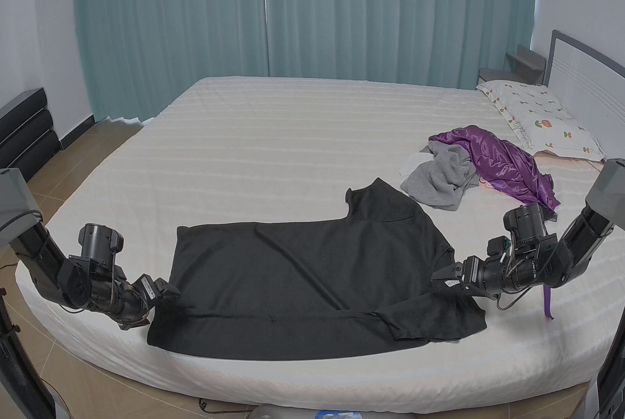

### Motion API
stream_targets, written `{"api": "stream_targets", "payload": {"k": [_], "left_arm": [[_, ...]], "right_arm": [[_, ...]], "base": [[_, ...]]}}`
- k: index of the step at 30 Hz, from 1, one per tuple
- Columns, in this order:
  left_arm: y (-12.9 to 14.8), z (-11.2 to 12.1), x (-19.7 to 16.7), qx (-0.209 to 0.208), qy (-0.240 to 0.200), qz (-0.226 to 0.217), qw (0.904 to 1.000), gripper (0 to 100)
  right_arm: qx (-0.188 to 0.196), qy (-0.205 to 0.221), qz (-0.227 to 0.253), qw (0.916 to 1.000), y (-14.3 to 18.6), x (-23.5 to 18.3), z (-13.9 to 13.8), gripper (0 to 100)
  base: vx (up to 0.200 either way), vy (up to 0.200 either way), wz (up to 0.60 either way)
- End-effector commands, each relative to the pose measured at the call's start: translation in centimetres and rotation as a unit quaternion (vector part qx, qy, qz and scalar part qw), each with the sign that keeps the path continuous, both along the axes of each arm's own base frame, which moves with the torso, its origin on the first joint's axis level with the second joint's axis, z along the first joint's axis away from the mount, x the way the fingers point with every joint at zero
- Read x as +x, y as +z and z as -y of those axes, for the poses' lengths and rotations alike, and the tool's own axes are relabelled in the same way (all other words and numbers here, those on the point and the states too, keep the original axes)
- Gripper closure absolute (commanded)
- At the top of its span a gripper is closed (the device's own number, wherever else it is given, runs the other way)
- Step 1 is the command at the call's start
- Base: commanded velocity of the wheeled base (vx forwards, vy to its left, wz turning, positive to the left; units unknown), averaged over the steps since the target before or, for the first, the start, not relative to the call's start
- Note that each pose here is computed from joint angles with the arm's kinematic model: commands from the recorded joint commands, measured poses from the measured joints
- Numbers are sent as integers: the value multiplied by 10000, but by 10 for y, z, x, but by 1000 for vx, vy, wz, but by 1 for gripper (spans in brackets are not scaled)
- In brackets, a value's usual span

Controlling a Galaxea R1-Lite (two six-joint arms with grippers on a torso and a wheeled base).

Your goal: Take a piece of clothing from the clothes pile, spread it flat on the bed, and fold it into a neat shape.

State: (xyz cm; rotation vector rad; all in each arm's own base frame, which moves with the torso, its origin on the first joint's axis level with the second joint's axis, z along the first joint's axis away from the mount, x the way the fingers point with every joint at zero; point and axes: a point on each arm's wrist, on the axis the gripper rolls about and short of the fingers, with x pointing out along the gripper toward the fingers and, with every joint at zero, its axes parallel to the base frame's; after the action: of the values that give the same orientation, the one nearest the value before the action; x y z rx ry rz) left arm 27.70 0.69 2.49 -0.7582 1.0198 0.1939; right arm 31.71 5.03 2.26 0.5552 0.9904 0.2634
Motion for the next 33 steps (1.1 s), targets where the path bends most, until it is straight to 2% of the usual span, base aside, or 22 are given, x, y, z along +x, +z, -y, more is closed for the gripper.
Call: {"api": "stream_targets", "payload": {"k": [1, 4, 9, 24, 25, 33], "left_arm": [[20, -1, -9, -266, 108, 266, 9992, 0], [31, 0, -22, -648, 153, 352, 9972, 0], [26, 2, -34, -946, 115, 147, 9953, 0], [21, 0, -37, -1105, 142, -5, 9938, 0], [21, 0, -37, -1101, 135, -2, 9938, 0], [21, 0, -37, -1101, 143, -2, 9938, 0]], "right_arm": [[113, 68, -111, 9999, 1, -13, 2, 0], [226, 99, -259, 9994, -4, -23, 3, 0], [270, 48, -225, 9994, -18, -25, 1, 0], [311, -99, -166, 9993, -38, -9, -2, 0], [316, -104, -162, 9993, -37, -9, -2, 100], [307, -194, -104, 9993, -31, -14, 1, 100]], "base": [[0, 0, 0], [0, 0, 0], [0, 0, 0], [0, 0, 0], [0, 0, 0], [0, 0, 0]]}}
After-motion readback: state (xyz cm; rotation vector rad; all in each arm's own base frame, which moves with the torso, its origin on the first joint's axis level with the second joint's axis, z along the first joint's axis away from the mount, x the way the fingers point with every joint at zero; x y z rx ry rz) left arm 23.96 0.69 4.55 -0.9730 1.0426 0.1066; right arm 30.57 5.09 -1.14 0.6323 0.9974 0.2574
